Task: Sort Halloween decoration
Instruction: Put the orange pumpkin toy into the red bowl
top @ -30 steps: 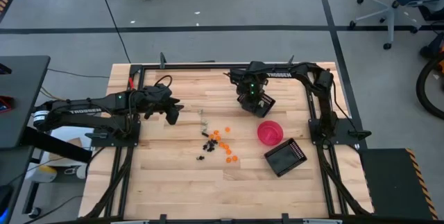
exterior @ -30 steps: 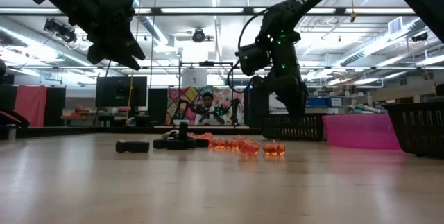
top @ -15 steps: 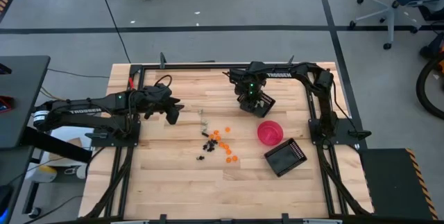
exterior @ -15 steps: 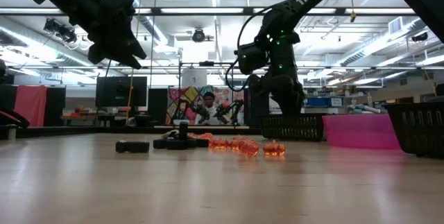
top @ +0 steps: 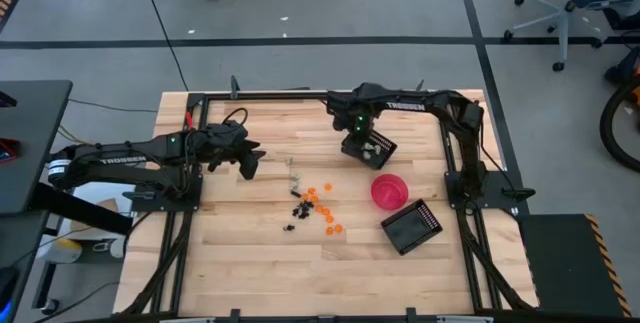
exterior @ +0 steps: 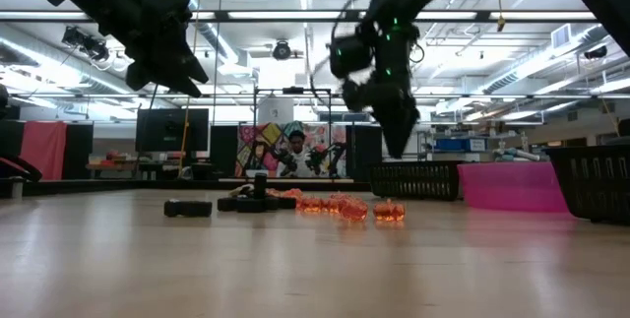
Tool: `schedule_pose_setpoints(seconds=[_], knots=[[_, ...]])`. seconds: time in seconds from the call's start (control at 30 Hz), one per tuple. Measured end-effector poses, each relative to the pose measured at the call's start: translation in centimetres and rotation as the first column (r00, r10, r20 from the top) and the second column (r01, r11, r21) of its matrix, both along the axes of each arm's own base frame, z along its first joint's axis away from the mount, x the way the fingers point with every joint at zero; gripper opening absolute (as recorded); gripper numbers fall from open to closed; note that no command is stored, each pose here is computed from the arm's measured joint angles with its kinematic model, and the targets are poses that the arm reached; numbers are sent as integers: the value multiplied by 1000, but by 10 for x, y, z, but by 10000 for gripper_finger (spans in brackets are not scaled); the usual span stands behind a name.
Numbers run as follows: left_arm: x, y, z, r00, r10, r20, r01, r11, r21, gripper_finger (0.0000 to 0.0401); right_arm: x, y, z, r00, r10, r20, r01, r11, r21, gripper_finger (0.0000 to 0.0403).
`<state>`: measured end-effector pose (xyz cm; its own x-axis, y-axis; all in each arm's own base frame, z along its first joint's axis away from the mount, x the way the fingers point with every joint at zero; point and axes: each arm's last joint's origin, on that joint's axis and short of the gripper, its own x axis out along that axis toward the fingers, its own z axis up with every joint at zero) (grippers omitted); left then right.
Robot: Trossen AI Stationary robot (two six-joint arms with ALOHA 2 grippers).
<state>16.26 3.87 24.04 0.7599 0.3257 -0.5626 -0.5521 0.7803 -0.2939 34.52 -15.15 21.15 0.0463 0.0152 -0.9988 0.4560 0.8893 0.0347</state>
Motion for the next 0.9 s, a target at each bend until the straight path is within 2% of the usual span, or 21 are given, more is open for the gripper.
schedule_pose_setpoints(seconds=[0.17,0.27,0.33,0.43,0.53,0.63,0.77,0.9], knots=[[0,0,0,1000,-10,-5,10,1000,15,162,16,13,30,991,51,127,-39,995,-95,170],[2,0,2,1000,-7,24,6,1000,15,162,29,26,37,970,80,231,-53,991,-119,169],[3,-1,4,998,-8,63,10,1000,-23,162,40,37,39,945,102,311,-65,990,-128,169],[7,-5,8,989,-77,127,86,994,-69,162,58,55,45,889,118,443,-59,988,-146,169],[8,-11,9,981,-129,143,142,986,-82,162,71,74,51,838,81,539,-13,991,-130,169],[9,-14,10,978,-146,150,160,983,-87,162,74,93,51,834,63,548,-9,995,-99,169],[9,-14,10,978,-142,154,158,983,-97,162,74,112,49,844,116,525,-71,992,-105,169],[9,-11,10,979,-126,158,142,985,-98,162,79,131,51,813,163,559,-127,987,-102,169]])
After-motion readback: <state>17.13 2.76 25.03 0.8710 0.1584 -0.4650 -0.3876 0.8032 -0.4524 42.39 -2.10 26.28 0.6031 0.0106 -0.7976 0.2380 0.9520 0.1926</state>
